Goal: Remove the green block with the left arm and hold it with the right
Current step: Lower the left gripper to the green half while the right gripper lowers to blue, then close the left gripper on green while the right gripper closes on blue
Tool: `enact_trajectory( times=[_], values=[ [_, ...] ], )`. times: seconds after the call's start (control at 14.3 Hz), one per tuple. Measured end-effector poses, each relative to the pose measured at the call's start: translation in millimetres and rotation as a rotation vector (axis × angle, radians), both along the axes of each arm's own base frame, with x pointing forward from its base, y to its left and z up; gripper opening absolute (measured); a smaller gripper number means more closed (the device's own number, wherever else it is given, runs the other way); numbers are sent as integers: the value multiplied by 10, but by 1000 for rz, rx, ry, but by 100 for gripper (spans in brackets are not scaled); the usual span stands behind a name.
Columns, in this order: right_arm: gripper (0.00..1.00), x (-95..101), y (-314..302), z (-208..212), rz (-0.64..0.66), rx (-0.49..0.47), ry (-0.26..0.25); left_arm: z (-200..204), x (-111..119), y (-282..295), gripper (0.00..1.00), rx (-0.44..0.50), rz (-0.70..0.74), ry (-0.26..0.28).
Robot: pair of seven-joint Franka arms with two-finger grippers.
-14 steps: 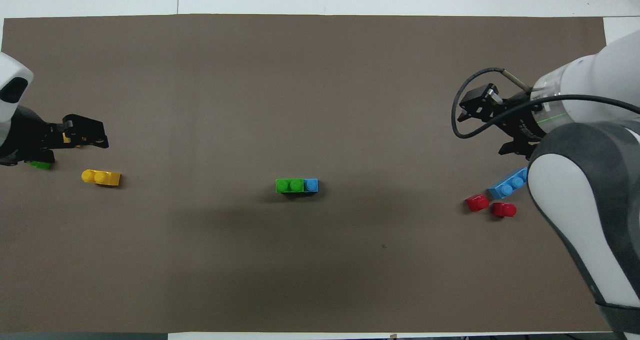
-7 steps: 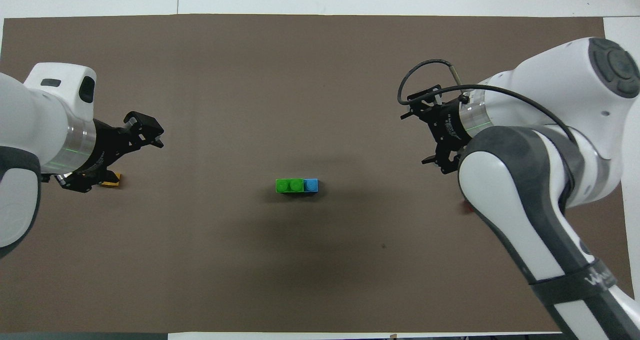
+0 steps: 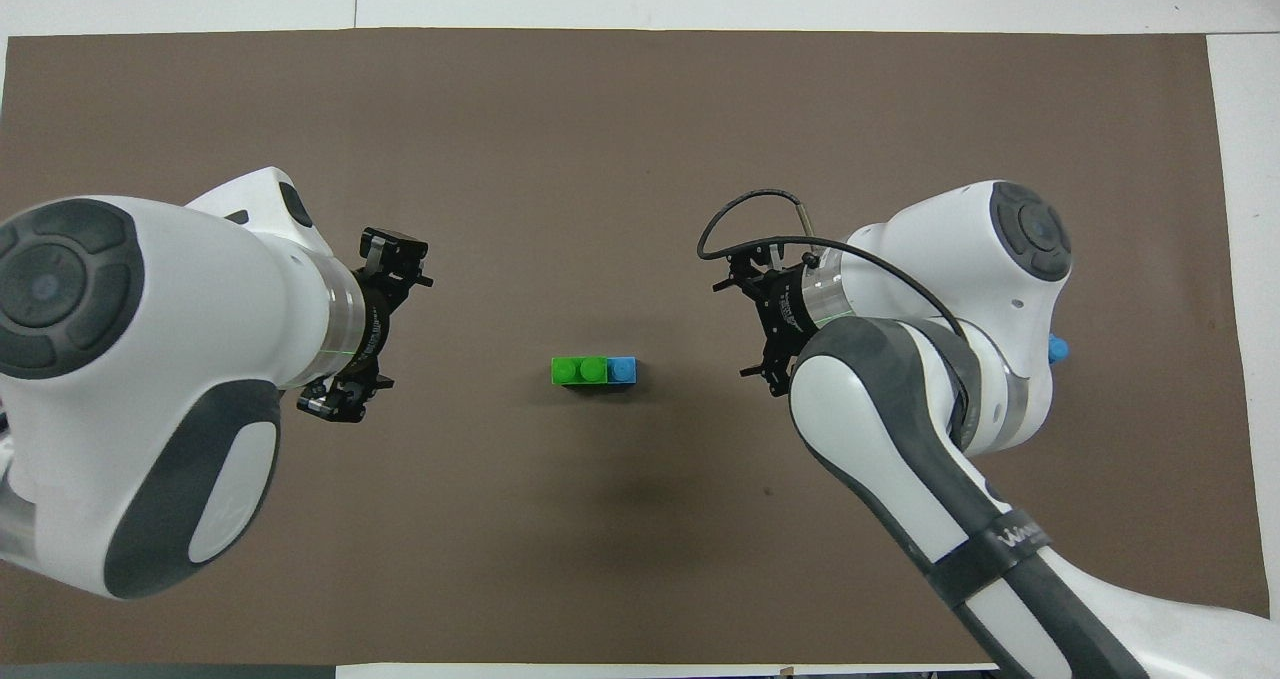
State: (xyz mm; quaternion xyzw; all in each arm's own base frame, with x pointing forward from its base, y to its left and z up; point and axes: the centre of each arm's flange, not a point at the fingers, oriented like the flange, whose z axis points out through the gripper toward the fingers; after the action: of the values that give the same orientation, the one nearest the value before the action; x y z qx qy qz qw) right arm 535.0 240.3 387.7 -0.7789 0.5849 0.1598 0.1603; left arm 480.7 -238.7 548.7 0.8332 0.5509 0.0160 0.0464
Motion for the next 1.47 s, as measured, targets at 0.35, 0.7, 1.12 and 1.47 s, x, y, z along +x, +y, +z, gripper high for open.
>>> enact_trajectory(
  times=[0.35, 0.7, 1.12, 1.47],
  values=[
    [100, -253, 258, -397, -102, 42, 27, -415, -171, -563, 100, -28, 189, 16],
    [100, -288, 536, -523, -282, 64, 39, -959, -191, -983, 100, -21, 323, 62],
    [100, -403, 796, -815, -267, 39, 35, -1399, -269, -1156, 100, 7, 426, 96],
    [100, -516, 991, -1019, -256, 29, 32, -1590, -289, -1107, 100, -21, 467, 73]
  ],
)
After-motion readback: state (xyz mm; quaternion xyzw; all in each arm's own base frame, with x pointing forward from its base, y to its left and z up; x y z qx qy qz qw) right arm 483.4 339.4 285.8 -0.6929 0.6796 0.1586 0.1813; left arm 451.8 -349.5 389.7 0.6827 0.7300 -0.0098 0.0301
